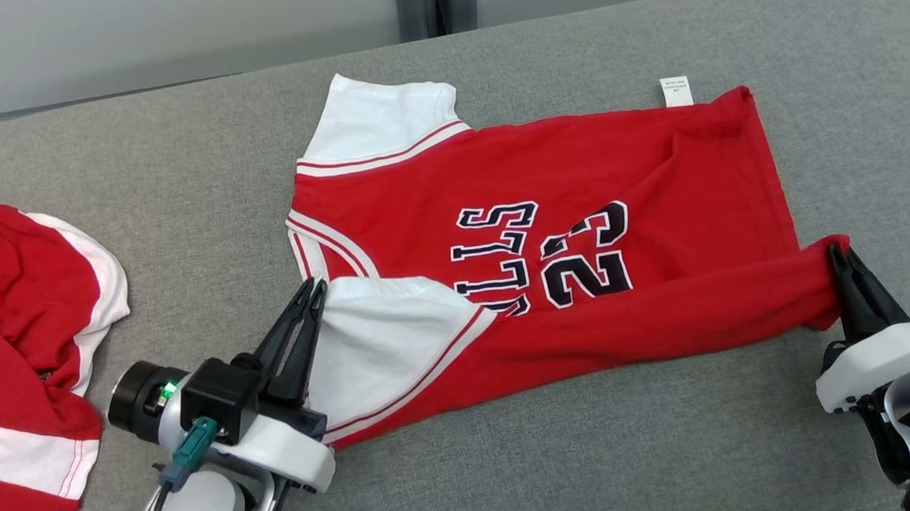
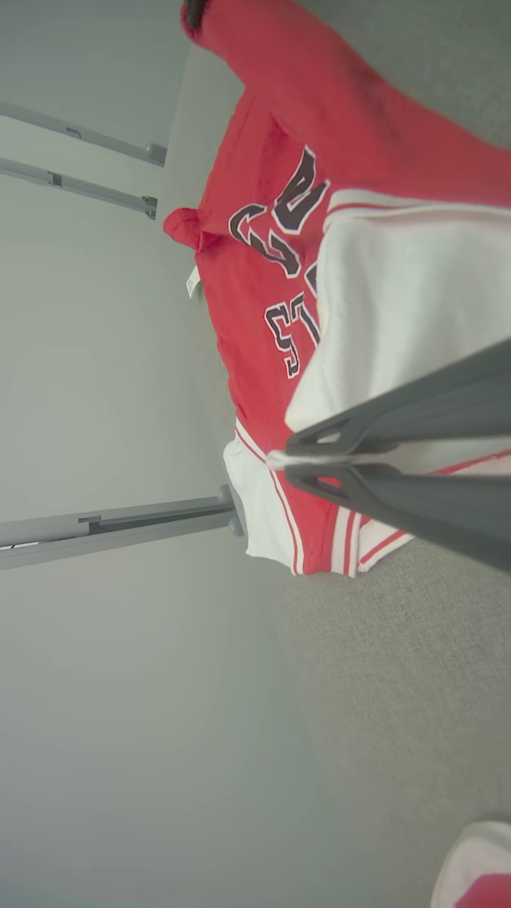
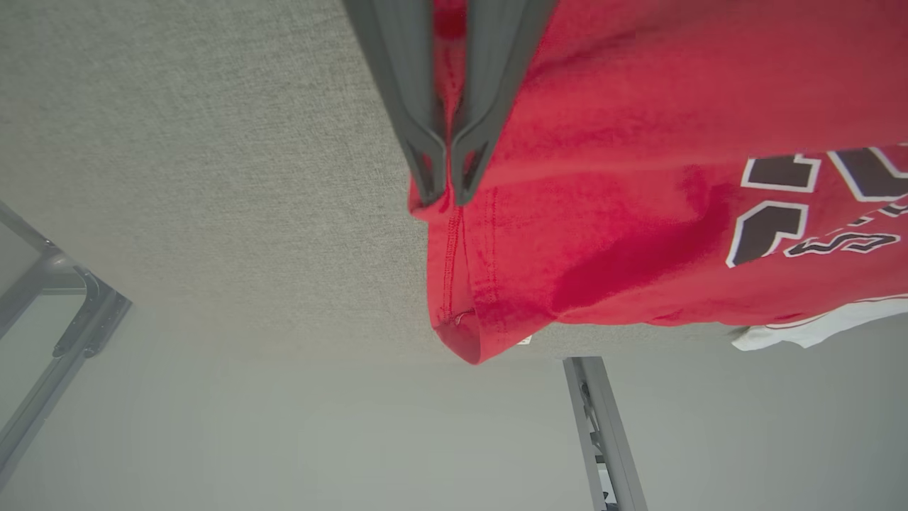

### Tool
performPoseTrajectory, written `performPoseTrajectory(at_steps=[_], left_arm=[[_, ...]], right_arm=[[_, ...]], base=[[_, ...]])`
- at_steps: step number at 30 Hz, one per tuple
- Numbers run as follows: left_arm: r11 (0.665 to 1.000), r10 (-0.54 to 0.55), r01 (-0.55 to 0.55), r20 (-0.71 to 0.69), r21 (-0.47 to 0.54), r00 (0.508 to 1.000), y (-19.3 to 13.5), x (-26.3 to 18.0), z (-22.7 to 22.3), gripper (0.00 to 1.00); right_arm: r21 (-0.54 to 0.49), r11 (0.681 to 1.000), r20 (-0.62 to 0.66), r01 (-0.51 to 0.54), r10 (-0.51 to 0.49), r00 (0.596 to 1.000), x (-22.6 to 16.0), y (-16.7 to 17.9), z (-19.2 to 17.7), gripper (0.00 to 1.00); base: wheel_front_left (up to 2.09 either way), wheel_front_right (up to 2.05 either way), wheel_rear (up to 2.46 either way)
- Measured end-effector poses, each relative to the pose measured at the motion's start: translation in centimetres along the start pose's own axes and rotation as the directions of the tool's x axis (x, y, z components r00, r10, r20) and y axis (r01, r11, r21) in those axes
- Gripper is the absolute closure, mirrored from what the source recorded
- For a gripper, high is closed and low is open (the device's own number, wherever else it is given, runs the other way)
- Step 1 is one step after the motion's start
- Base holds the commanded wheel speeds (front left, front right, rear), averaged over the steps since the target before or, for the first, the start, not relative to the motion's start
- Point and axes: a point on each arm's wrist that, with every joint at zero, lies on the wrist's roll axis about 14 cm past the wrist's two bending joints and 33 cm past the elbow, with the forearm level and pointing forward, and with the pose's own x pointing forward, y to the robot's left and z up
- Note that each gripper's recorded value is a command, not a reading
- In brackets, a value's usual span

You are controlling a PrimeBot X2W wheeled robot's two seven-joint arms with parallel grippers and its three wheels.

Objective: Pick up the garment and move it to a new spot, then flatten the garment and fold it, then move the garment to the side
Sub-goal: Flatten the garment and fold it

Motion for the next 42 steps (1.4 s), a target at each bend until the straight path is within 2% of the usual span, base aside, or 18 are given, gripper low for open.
performPoseTrajectory(at_steps=[4, 8, 9, 12, 13, 15, 16, 17, 18, 24, 29, 34, 42], left_arm=[[0.999, 0.019, -0.020, 0.015, 0.044, 1.000, 1.0, 1.2, 0.2, 1.00], [0.999, 0.007, -0.008, 0.015, 0.045, 1.000, 1.0, 2.1, 0.0, 1.00], [0.999, 0.004, -0.004, -0.009, 0.041, 1.000, 1.0, 1.9, -0.8, 0.96], [0.999, -0.003, 0.005, -0.069, 0.036, 0.998, 1.1, 2.0, -2.6, 0.71], [0.999, -0.009, 0.012, -0.087, 0.035, 0.996, 1.1, 2.1, -3.2, 0.62], [0.999, -0.014, 0.018, -0.117, 0.036, 0.993, 1.1, 2.1, -4.0, 0.57], [0.999, -0.011, 0.015, -0.127, 0.031, 0.992, 1.1, 2.2, -4.3, 0.44], [1.000, -0.009, 0.012, -0.133, 0.025, 0.991, 1.1, 2.3, -4.4, 0.00], [1.000, -0.006, 0.009, -0.134, 0.022, 0.991, 1.2, 2.4, -4.4, 0.00], [0.998, 0.059, -0.060, -0.110, -0.012, 0.992, 2.3, 2.2, -3.2, 0.00], [0.980, 0.128, -0.150, -0.170, -0.128, 0.977, 2.6, -0.2, -4.1, 0.00], [0.928, 0.142, -0.228, -0.286, -0.295, 0.948, 1.4, -2.8, -6.1, 0.00], [0.864, 0.127, -0.330, -0.470, -0.381, 0.874, 0.2, -5.2, -9.5, 0.00]], right_arm=[[0.000, 1.000, 0.002, 0.000, 0.000, 1.000, 0.9, 0.3, 0.1, 1.00], [-0.007, 1.000, -0.019, -0.003, 0.003, 1.000, 1.5, 0.6, -0.5, 1.00], [-0.009, 1.000, -0.025, -0.004, 0.004, 1.000, 1.6, 0.7, -0.7, 0.99], [-0.019, 1.000, -0.050, -0.011, 0.010, 0.999, 1.9, 0.9, -1.4, 0.87], [-0.022, 1.000, -0.054, -0.014, 0.013, 0.998, 2.0, 1.0, -1.5, 0.77], [-0.030, 0.999, -0.063, -0.019, 0.017, 0.998, 2.1, 1.2, -1.7, 0.57], [-0.029, 0.999, -0.066, -0.020, 0.019, 0.998, 2.1, 1.3, -1.8, 0.40], [-0.029, 0.999, -0.069, -0.022, 0.020, 0.997, 2.2, 1.5, -1.8, 0.09], [-0.027, 0.999, -0.068, -0.024, 0.022, 0.997, 2.2, 1.6, -1.8, 0.00], [-0.037, 0.999, -0.010, 0.002, -0.002, 1.000, 1.8, 0.8, 0.2, 0.00], [-0.025, 0.999, 0.045, 0.044, -0.043, 0.998, 0.1, -0.3, 1.5, 0.00], [0.006, 0.998, 0.068, 0.064, -0.065, 0.996, -1.6, -0.5, 1.7, 0.00], [0.036, 0.997, 0.071, 0.064, -0.066, 0.995, -3.3, 0.2, 1.2, 0.00]], base=[[0.00, 0.00, 0.00], [0.00, 0.00, 0.00], [0.00, 0.00, 0.00], [0.00, 0.00, 0.00], [0.00, 0.00, 0.00], [0.00, 0.00, 0.00], [0.00, 0.00, 0.00], [0.00, 0.00, 0.00], [0.00, 0.00, 0.00], [0.00, 0.00, 0.00], [0.00, 0.00, 0.00], [0.00, 0.00, 0.00], [0.00, 0.00, 0.00]])
